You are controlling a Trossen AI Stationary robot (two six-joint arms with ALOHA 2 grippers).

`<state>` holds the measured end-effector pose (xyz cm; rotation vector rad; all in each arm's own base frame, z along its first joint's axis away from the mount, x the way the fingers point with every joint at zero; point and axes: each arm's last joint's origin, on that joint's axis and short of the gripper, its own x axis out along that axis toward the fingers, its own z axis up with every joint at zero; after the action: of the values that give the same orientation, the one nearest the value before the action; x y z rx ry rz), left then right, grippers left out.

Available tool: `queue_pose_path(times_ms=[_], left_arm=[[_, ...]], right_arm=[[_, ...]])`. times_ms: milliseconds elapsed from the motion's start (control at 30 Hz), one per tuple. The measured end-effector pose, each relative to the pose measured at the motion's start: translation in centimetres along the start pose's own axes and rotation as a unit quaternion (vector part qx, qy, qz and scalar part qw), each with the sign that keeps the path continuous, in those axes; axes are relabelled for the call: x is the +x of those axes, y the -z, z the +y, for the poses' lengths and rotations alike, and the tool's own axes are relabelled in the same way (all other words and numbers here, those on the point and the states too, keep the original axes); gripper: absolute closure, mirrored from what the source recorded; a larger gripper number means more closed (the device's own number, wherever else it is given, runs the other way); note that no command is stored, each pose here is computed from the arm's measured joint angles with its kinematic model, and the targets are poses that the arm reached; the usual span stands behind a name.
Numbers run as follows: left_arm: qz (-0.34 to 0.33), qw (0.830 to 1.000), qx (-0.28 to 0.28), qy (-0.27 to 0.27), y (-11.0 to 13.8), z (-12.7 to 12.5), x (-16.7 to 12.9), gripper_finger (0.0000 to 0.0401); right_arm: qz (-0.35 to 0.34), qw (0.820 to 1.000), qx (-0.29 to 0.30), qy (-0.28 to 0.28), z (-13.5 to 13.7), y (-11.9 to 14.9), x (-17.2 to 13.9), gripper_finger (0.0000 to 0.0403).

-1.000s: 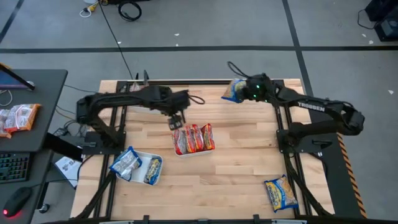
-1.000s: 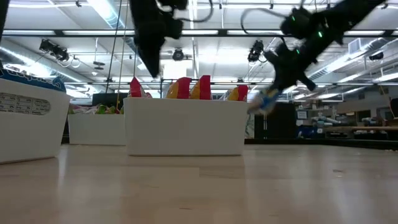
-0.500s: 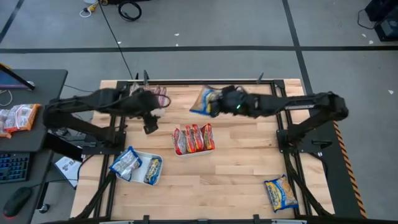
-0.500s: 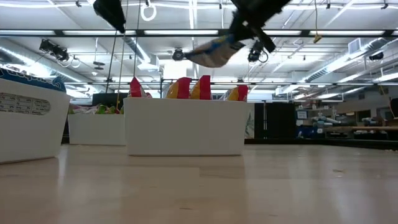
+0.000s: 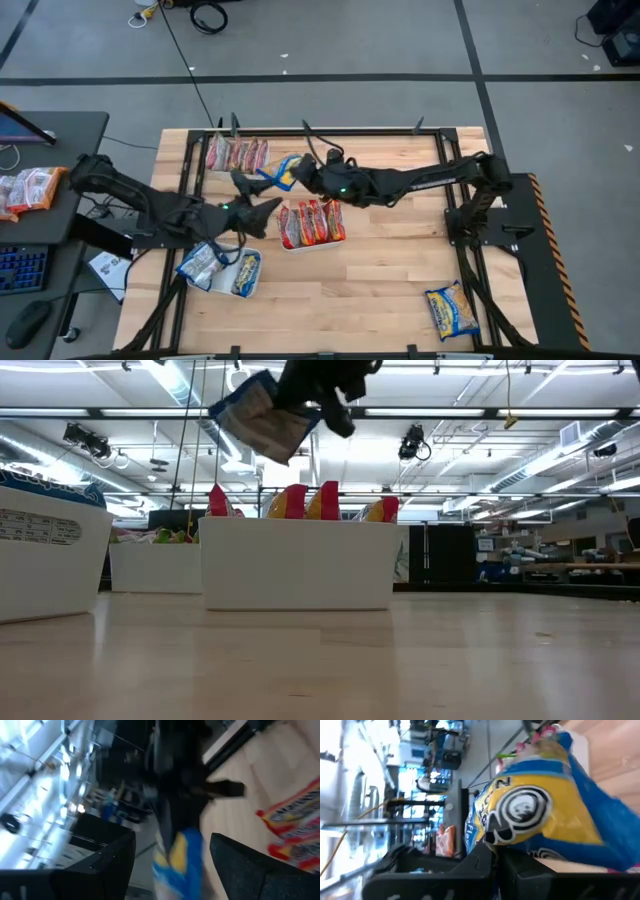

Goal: Sort Maruchan noodles
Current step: Put the blue noodle pack into the bottom white bin

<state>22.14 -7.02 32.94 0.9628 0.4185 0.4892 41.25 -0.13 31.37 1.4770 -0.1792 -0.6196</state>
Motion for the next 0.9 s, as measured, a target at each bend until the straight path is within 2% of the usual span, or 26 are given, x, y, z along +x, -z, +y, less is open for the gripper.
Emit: queue_pose_path(times_ms=[167, 333, 467, 567, 733, 900], left_arm=[[0.018, 0.999, 0.044, 0.000, -0.3, -1.3, 1.2, 0.0137], [0.080, 0.991, 0.103, -0.001, 0.8, -2.2, 2.1, 0.0136], [0.140, 0.984, 0.096, -0.051, 1.5, -1.5, 2.5, 0.0137], [0.142, 0.985, 0.081, -0.060, 1.4, -0.8, 2.4, 0.0150], [0.097, 0.995, 0.023, -0.022, 1.0, -0.6, 2.5, 0.0207], [0.112, 0.994, -0.004, -0.012, 1.7, -0.6, 3.1, 0.0316]], right_arm=[[0.012, 0.999, 0.029, 0.006, -0.4, 1.4, 1.5, 0.0391], [0.014, 0.999, 0.028, -0.009, 0.4, 1.9, 1.3, 0.0391], [0.001, 1.000, 0.008, -0.018, 1.3, 1.8, 0.1, 0.0390], [-0.001, 1.000, 0.003, -0.018, 1.5, 1.7, -0.1, 0.0390], [0.008, 1.000, 0.002, -0.014, 1.4, 1.8, -0.1, 0.0389], [0.004, 1.000, -0.019, -0.019, 1.5, 1.8, -0.1, 0.0369]])
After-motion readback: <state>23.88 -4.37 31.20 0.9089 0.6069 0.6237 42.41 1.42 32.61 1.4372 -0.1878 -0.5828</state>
